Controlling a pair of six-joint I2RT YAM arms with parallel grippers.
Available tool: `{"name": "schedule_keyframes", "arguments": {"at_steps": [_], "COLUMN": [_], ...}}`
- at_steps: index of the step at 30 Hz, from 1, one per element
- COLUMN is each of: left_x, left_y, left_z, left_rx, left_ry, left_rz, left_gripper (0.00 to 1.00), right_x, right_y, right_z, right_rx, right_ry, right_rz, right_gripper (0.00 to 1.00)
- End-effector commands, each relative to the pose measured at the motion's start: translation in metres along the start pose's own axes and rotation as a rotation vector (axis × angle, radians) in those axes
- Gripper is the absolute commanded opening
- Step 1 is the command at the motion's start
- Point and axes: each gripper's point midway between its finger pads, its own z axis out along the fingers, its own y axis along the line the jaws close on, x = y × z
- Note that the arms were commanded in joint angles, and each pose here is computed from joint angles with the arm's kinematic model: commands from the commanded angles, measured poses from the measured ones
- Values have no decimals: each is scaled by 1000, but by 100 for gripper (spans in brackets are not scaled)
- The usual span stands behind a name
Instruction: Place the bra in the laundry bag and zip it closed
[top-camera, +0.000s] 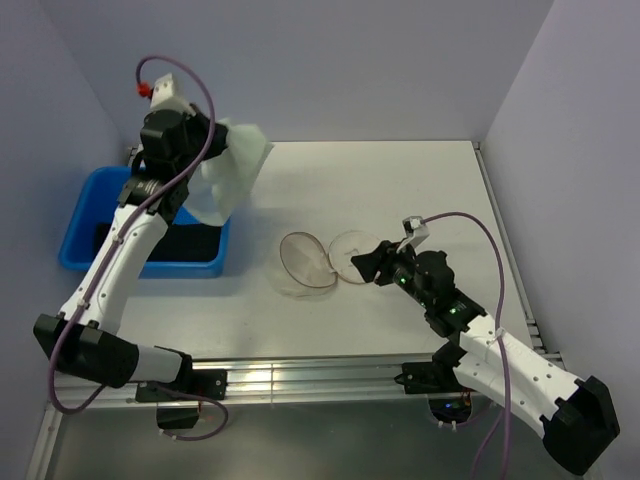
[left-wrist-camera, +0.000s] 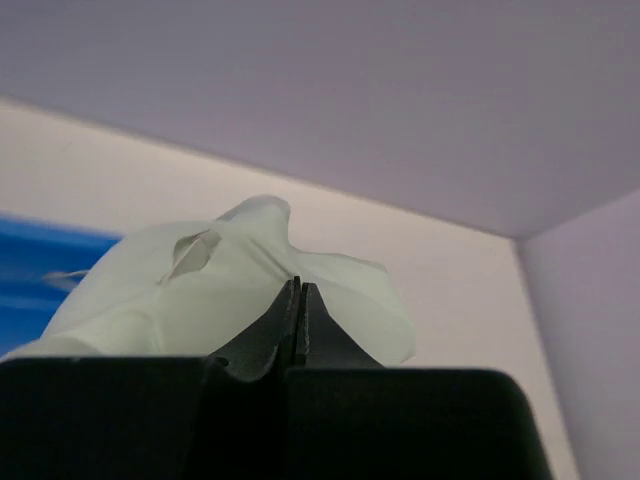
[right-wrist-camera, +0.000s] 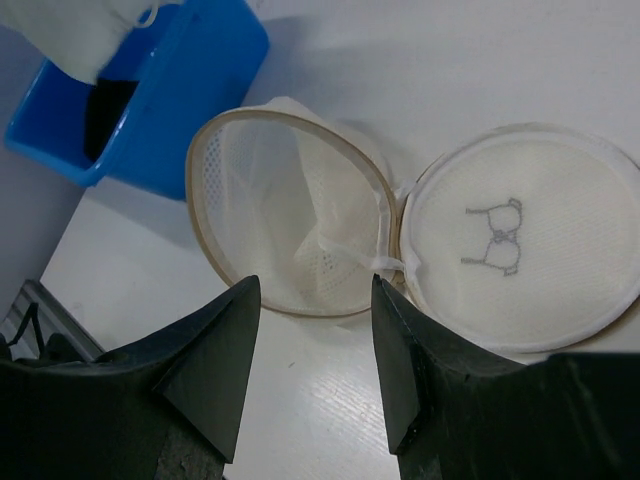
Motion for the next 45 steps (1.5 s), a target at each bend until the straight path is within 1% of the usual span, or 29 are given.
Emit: {"name": "schedule_keyframes", "arguments": {"at_steps": [1, 2, 3, 4, 5, 7, 8, 10, 11, 12, 13, 14, 16, 19, 20, 22, 23, 24, 25, 26, 27, 28, 30, 32, 33, 35, 36, 39, 45], "left_x": [-51, -37, -45, -37, -11, 8, 39, 75, 116, 145, 168, 198, 226, 218, 184, 177, 145, 157, 151, 127, 141, 124, 147, 139, 159, 156, 173, 192, 226], "left_y": [-105, -117, -151, -165, -174, -210, -214, -237, -234, -240, -241, -233, -227, -221, -236, -230, -238, -225, -223, -225, -214, -215, -198, -189, -177, -170, -161, -149, -135], "left_z": [-6, 14, 9, 15, 38, 42, 62, 70, 89, 91, 93, 103, 101, 80, 60, 40, 15, 5, -7, -34, -44, -67, -83, -108, -115, -135, -141, -160, -183], "left_rx": [252, 264, 342, 366, 371, 445, 442, 495, 477, 498, 508, 487, 486, 505, 571, 590, 637, 619, 634, 674, 669, 702, 683, 699, 688, 717, 714, 730, 780], "left_ry": [-137, -105, -116, -94, -38, -10, 40, 91, 161, 222, 268, 323, 376, 368, 296, 291, 230, 249, 235, 185, 194, 158, 195, 172, 207, 201, 243, 286, 372], "left_rz": [-14, -3, 5, 13, 30, 39, 53, 64, 78, 80, 87, 97, 82, 33, 5, -15, -37, -45, -57, -79, -83, -92, -67, -75, -66, -69, -51, -29, -16], "left_gripper": [0, 0, 0, 0, 0, 0, 0, 1, 6, 33, 48, 60, 74, 81, 81, 81, 80, 78, 77, 76, 76, 74, 73, 72, 72, 72, 72, 72, 72], "right_x": [-20, -24, -33, -35, -37, -47, -47, -54, -52, -55, -54, -49, -46, -47, -49, -58, -59, -61, -64, -67, -61, -73, -77, -83, -74, -82, -72, -62, -48], "right_y": [3, -1, -3, -3, -6, -3, -5, -3, -4, -2, -3, -8, -15, -34, -40, -40, -39, -42, -43, -45, -58, -57, -72, -87, -103, -126, -141, -161, -175], "right_z": [-6, -8, -13, -15, -17, -26, -29, -37, -39, -44, -45, -47, -50, -53, -54, -50, -47, -39, -34, -29, -18, -12, 7, 18, 27, 35, 44, 65, 100], "right_rx": [1, 25, 37, 43, 61, 56, 68, 68, 72, 62, 67, 87, 116, 220, 259, 287, 294, 326, 342, 366, 428, 432, 469, 497, 532, 570, 598, 596, 535], "right_ry": [-104, -127, -169, -183, -189, -223, -222, -251, -245, -257, -256, -239, -240, -247, -250, -255, -249, -229, -224, -215, -173, -190, -142, -143, -98, -134, -95, -76, -124], "right_rz": [11, 16, 19, 19, 15, 13, 9, 16, 19, 21, 20, 20, 18, -4, -13, -5, -1, -5, -8, -11, -19, -17, -1, 37, 56, 112, 134, 219, 405], "right_gripper": [56, 56, 56, 56, 56, 56, 56, 56, 56, 56, 56, 56, 56, 54, 53, 46, 42, 33, 29, 26, 17, 15, 13, 13, 20, 36, 53, 71, 73]}}
